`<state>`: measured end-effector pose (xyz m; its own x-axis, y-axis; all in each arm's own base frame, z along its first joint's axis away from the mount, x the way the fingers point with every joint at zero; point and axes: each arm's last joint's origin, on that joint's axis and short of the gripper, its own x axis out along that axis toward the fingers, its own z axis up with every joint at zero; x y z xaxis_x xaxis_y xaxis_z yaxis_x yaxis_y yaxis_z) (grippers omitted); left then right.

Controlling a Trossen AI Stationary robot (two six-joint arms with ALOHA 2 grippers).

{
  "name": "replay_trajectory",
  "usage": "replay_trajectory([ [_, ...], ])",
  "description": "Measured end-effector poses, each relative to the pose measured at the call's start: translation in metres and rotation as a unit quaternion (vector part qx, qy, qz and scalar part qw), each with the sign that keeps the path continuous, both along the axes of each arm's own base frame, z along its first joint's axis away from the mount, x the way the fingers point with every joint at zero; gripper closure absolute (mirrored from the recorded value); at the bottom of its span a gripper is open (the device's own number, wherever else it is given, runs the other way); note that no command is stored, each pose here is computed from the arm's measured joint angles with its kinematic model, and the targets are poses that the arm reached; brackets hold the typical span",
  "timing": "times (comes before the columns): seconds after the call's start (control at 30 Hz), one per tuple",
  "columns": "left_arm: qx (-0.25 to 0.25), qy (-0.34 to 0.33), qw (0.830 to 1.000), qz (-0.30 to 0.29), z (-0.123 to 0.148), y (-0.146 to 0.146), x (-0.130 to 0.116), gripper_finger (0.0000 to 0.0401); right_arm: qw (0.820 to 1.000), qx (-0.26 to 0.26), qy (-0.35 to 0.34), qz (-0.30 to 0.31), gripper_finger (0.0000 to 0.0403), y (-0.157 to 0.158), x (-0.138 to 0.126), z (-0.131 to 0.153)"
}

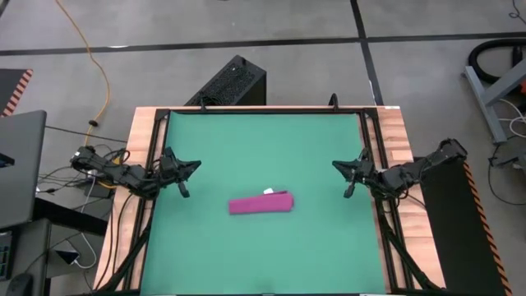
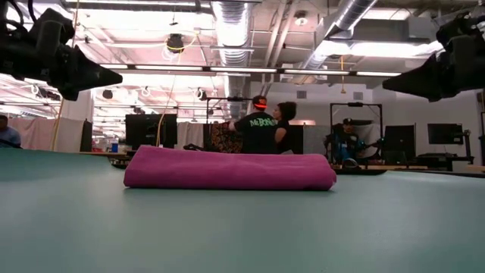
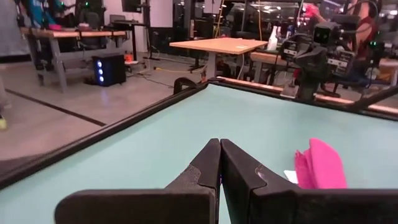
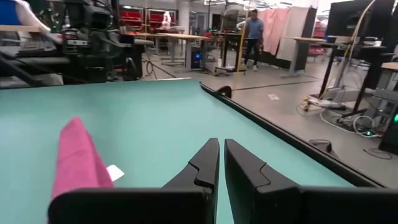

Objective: Roll towel
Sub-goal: Return to Home Position

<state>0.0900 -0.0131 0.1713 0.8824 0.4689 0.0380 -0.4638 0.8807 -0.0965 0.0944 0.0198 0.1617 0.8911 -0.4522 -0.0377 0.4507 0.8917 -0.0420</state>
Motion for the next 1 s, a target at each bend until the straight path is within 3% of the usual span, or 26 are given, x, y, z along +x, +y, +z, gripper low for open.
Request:
replay_trajectory([
  [0.2, 0.030, 0.016, 0.999, 0.001, -0.0002, 0.0000, 0.0000, 0.0401, 0.999, -0.028, 0.014, -0.008, 0.0356, -0.0018, 0.0003, 0.0001],
  [1.0, 0.021, 0.012, 1.000, 0.000, -0.0007, -0.0001, 0.0001, 0.0401, 0.999, -0.029, 0.014, -0.008, 0.0356, -0.0017, 0.0003, 0.0000],
])
